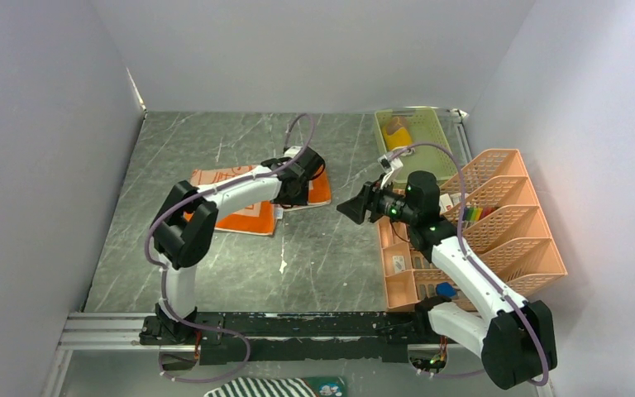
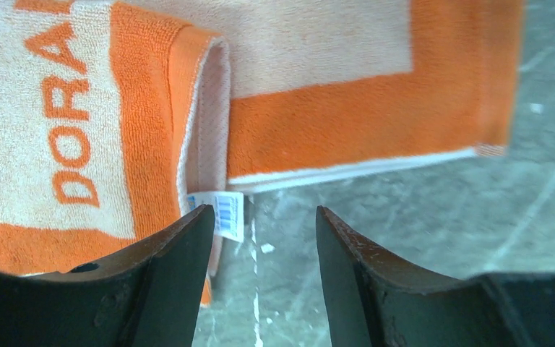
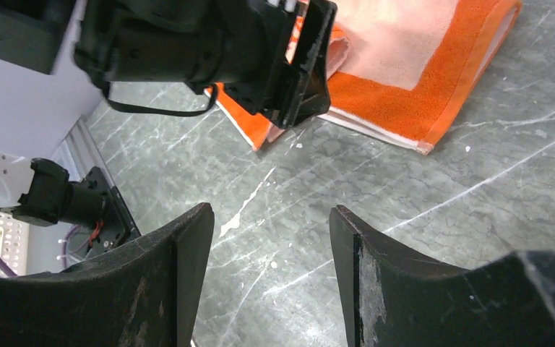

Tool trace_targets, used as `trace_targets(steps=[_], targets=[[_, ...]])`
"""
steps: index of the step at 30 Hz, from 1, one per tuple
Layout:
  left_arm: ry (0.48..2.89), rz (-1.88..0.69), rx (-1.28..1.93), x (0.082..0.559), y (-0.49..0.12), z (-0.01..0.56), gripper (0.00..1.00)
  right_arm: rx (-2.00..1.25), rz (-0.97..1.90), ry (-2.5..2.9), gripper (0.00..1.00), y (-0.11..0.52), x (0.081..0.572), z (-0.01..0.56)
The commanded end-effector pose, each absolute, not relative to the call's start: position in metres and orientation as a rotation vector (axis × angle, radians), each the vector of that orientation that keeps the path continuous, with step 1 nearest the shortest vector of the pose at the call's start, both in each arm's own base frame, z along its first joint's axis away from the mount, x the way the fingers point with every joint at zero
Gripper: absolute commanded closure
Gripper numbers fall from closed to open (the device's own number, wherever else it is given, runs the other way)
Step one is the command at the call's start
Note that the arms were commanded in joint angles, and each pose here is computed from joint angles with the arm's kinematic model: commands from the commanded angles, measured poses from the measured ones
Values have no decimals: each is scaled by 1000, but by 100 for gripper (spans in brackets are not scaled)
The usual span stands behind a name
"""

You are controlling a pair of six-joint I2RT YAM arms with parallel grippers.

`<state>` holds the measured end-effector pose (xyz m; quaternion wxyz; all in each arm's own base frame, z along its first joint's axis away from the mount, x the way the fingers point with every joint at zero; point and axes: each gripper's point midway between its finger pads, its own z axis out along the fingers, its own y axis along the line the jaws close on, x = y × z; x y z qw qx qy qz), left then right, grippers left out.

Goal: Roll the towels
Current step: Fold the towel at the center of the board.

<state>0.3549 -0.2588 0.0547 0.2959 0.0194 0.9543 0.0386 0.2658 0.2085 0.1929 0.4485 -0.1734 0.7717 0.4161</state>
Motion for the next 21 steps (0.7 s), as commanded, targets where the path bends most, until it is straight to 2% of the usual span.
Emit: trace_targets(steps=[1,14,21], targets=[[2482,-43,4,347,-272,104,36,-461,975,1894,39,207,264,196],[2439,398,26,365,-224,78,40,-475,970,1899,39,209,261,196],[2467,398,27,376,-222,57,42,-473,971,1911,39,208,259,191]])
